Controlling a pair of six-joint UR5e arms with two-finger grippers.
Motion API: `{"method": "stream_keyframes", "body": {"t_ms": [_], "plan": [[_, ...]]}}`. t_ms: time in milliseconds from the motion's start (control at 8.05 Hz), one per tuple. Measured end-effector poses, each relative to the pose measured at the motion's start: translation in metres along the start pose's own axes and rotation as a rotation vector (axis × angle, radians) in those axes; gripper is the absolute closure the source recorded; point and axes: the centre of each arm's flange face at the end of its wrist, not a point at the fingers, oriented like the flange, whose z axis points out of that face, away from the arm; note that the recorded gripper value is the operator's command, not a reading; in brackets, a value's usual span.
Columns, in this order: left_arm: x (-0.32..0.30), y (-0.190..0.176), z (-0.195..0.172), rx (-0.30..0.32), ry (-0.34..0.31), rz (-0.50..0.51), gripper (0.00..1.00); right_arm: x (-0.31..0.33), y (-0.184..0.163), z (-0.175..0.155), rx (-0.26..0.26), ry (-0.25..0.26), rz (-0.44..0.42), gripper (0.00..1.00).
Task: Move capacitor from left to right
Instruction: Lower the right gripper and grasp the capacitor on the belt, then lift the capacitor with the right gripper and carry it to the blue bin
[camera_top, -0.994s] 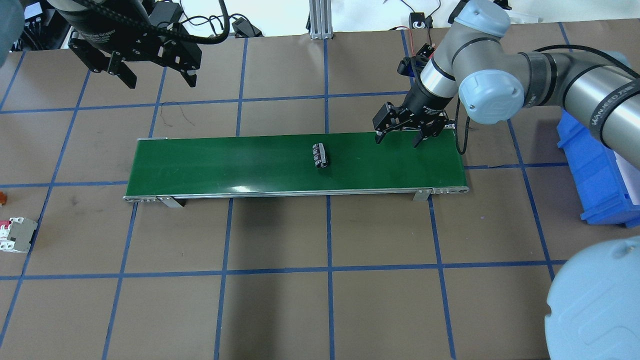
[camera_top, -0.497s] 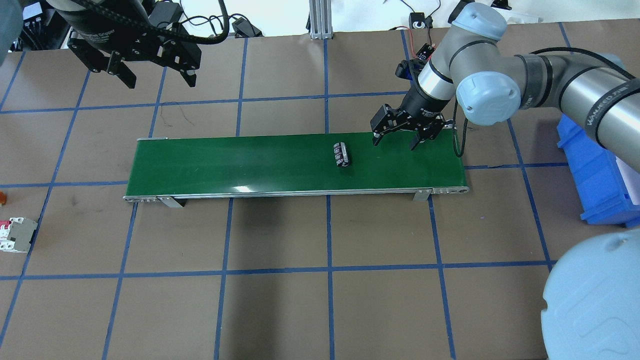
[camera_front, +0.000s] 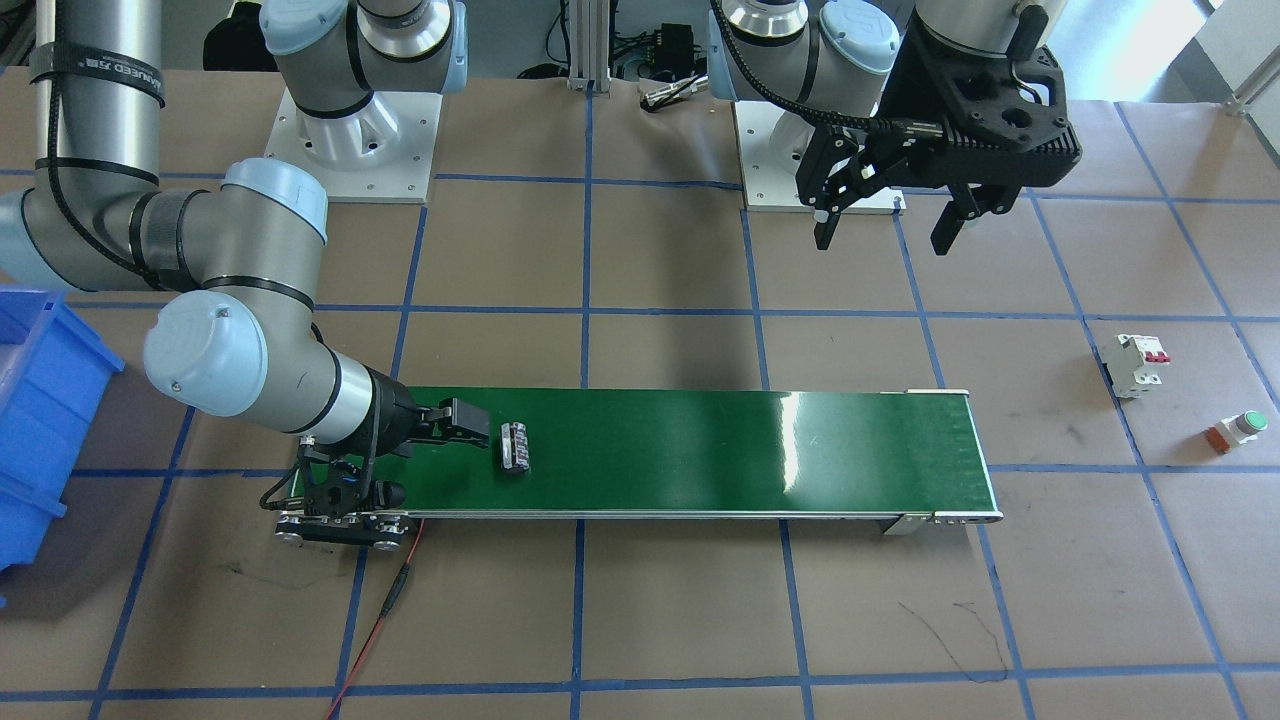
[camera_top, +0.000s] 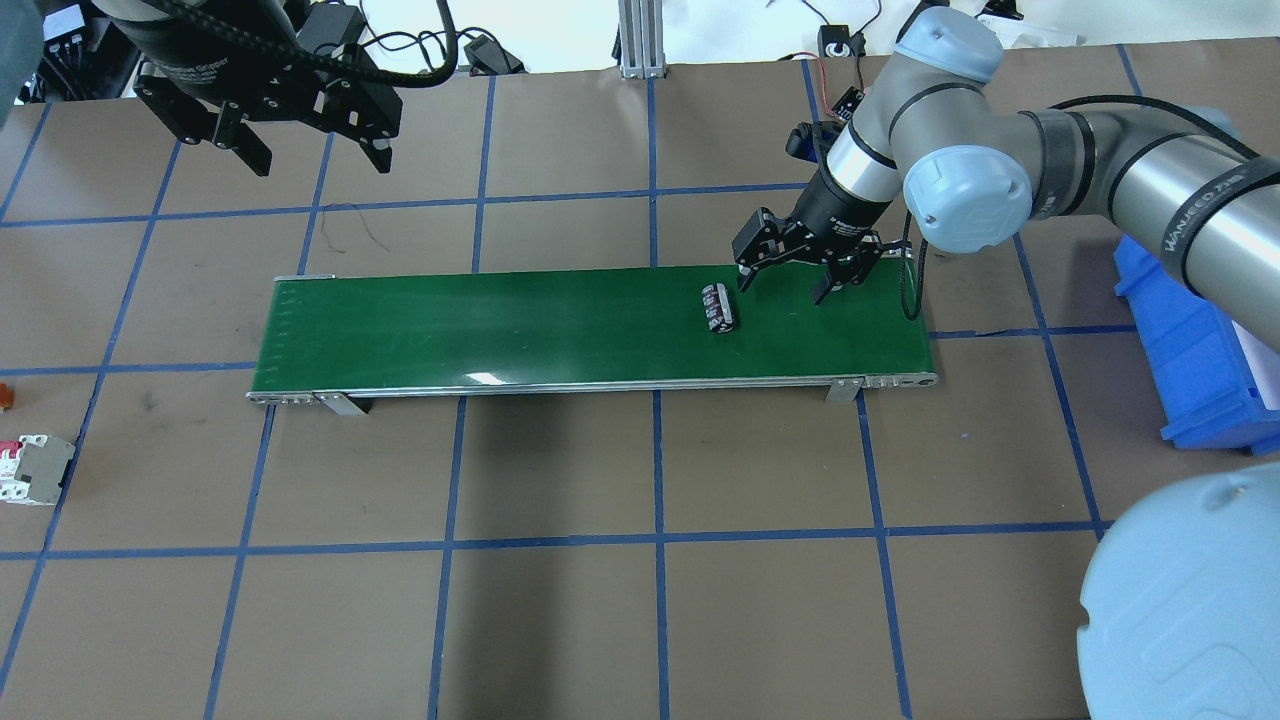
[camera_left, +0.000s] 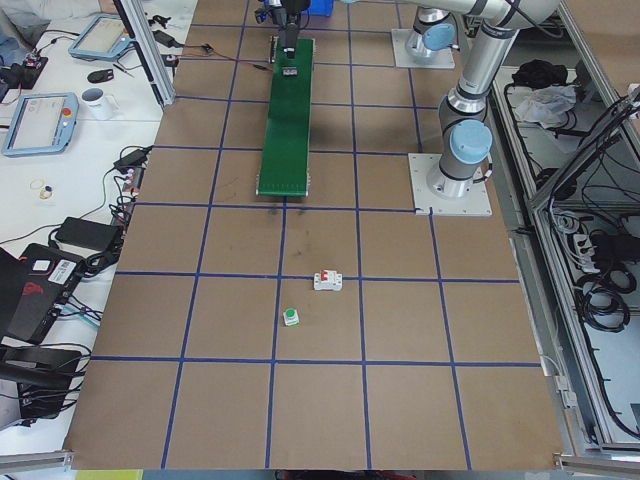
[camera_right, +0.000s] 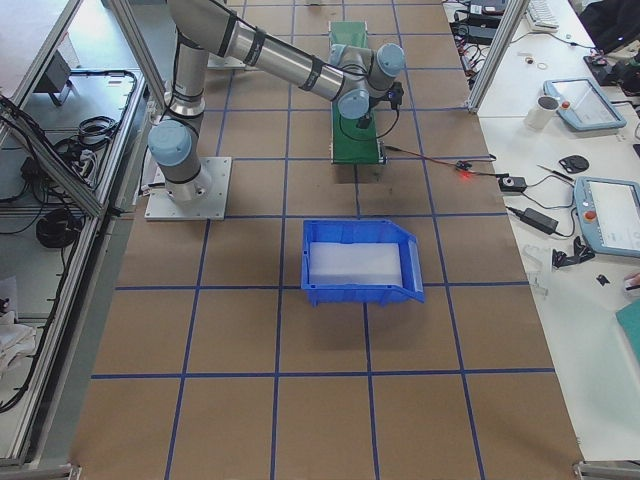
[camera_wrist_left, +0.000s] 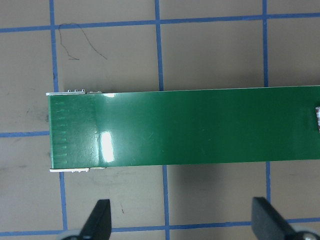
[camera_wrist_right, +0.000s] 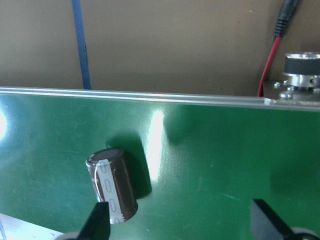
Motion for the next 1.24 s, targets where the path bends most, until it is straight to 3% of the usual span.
{"method": "stream_keyframes", "body": {"t_ms": [373, 497, 621, 870, 1242], "plan": [[0.000, 0.000, 0.000, -0.001, 0.000, 0.000, 0.00, -0.001, 0.000, 0.001, 0.001, 0.001, -0.003, 0.00], [0.000, 0.000, 0.000, -0.001, 0.000, 0.000, 0.00, 0.000, -0.001, 0.003, -0.003, 0.001, -0.002, 0.34], [0.000, 0.000, 0.000, 0.000, 0.000, 0.000, 0.00, 0.002, -0.001, 0.007, -0.013, 0.005, 0.001, 0.99], [0.000, 0.000, 0.000, 0.000, 0.000, 0.000, 0.00, 0.010, -0.001, 0.019, -0.039, 0.041, -0.011, 1.00], [0.000, 0.000, 0.000, 0.001, 0.000, 0.000, 0.00, 0.027, 0.001, 0.014, -0.062, 0.208, -0.070, 1.00]]}}
